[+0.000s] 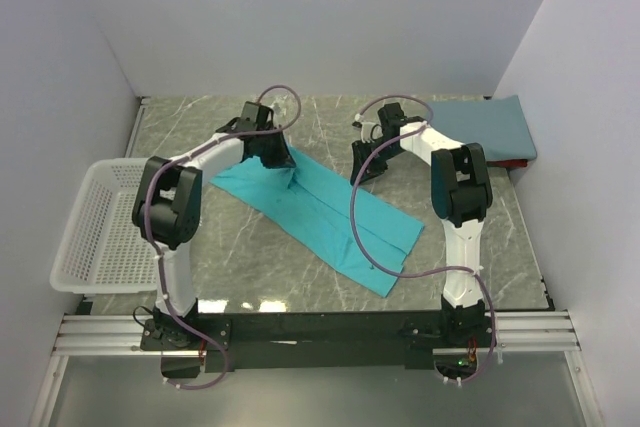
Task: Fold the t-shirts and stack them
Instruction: Fold the tshirt
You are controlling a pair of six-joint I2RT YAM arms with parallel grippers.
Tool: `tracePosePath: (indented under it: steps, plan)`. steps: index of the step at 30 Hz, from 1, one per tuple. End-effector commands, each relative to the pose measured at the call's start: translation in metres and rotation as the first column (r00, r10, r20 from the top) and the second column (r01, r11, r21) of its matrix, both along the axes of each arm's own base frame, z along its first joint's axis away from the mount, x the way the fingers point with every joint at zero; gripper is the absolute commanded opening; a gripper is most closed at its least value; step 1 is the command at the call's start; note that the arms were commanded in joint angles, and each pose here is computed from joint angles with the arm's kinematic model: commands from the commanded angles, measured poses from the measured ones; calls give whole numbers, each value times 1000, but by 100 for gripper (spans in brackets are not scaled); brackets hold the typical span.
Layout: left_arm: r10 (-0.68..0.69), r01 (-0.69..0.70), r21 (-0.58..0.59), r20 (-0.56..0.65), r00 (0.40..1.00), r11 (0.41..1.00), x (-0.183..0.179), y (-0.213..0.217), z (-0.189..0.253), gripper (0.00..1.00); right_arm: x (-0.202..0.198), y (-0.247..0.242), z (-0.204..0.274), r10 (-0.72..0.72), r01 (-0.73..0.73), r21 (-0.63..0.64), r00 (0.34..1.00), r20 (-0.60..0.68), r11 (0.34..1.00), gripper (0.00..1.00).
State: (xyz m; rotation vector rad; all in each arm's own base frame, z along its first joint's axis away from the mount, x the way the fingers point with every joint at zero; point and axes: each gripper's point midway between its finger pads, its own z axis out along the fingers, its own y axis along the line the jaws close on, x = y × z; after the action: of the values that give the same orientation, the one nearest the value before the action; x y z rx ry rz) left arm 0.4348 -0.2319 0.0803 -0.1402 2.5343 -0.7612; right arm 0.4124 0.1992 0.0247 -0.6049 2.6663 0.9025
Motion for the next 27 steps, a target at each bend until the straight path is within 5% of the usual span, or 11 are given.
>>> tracePosePath:
  steps: [1, 5, 9, 15, 19, 23, 27]
  plan:
    - [-85, 86, -47, 27, 996, 995, 7, -27, 12, 10, 0, -9, 12, -8, 8, -6, 1000, 19, 1000, 38]
    - [-142, 143, -64, 24, 990, 988, 8, -38, 14, 41, 0, -13, 13, -10, 10, -6, 1000, 21, 1000, 38]
    - [-145, 146, 4, 159, 977, 989, 11, -25, 51, 55, 2, -14, 15, -1, 2, -15, 999, 37, 1000, 38]
    - [80, -121, 122, 295, 952, 985, 11, 46, 86, 59, 5, -26, 18, 45, -38, -78, 994, 97, 996, 41]
    - [408, -408, -14, 66, 911, 913, -28, 105, 32, 56, 6, -31, 14, 48, -37, -112, 994, 101, 993, 42]
    - [569, -565, 70, -60, 820, 822, -57, 129, -7, 54, 4, -30, 11, 46, -37, -100, 995, 87, 994, 43]
    - [691, -674, 174, -51, 722, 718, -64, 155, -21, 53, 4, -29, 12, 47, -38, -98, 995, 88, 994, 43]
